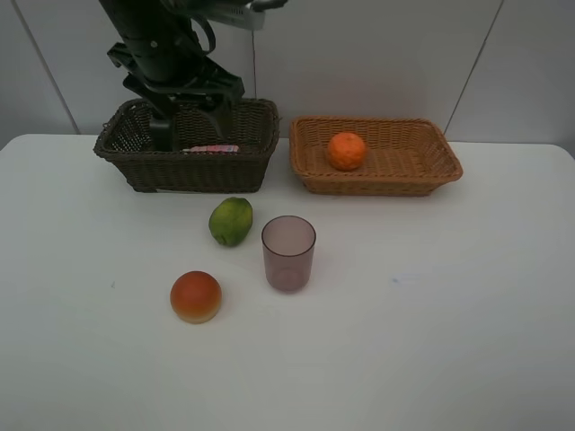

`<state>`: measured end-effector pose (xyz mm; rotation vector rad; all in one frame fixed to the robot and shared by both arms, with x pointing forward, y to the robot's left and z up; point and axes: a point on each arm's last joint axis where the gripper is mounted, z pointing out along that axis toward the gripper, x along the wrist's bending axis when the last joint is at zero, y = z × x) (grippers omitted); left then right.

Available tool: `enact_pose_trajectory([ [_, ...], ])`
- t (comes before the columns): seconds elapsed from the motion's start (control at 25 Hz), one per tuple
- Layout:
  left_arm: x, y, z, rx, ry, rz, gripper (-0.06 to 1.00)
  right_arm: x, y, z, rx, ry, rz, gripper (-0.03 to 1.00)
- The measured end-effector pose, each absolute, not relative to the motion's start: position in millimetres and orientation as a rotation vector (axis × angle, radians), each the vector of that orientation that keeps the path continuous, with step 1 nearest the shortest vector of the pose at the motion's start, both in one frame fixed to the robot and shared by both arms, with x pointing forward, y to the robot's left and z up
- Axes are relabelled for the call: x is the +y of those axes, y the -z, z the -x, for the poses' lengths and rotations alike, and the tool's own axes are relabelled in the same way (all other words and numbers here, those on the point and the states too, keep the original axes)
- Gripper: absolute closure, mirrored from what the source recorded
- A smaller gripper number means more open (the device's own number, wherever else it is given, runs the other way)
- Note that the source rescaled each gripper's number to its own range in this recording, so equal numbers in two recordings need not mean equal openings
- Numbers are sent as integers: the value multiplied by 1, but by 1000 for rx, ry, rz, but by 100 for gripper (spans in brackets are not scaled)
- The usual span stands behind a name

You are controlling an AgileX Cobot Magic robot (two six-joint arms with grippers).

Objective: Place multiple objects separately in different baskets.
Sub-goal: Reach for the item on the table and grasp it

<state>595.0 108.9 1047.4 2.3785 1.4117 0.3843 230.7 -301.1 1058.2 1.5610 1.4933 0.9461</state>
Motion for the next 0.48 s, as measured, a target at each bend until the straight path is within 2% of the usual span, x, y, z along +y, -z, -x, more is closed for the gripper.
enact_pose_trajectory([
  [0.24,58,-1042,-561,1073,-249,-2557,-5,-301,-1058,-231,1493,-946,-1561,17],
  [0.48,21,-1014,-542,804,-183,-2718,-5,-301,-1058,-231,1493,-946,-1561,17],
])
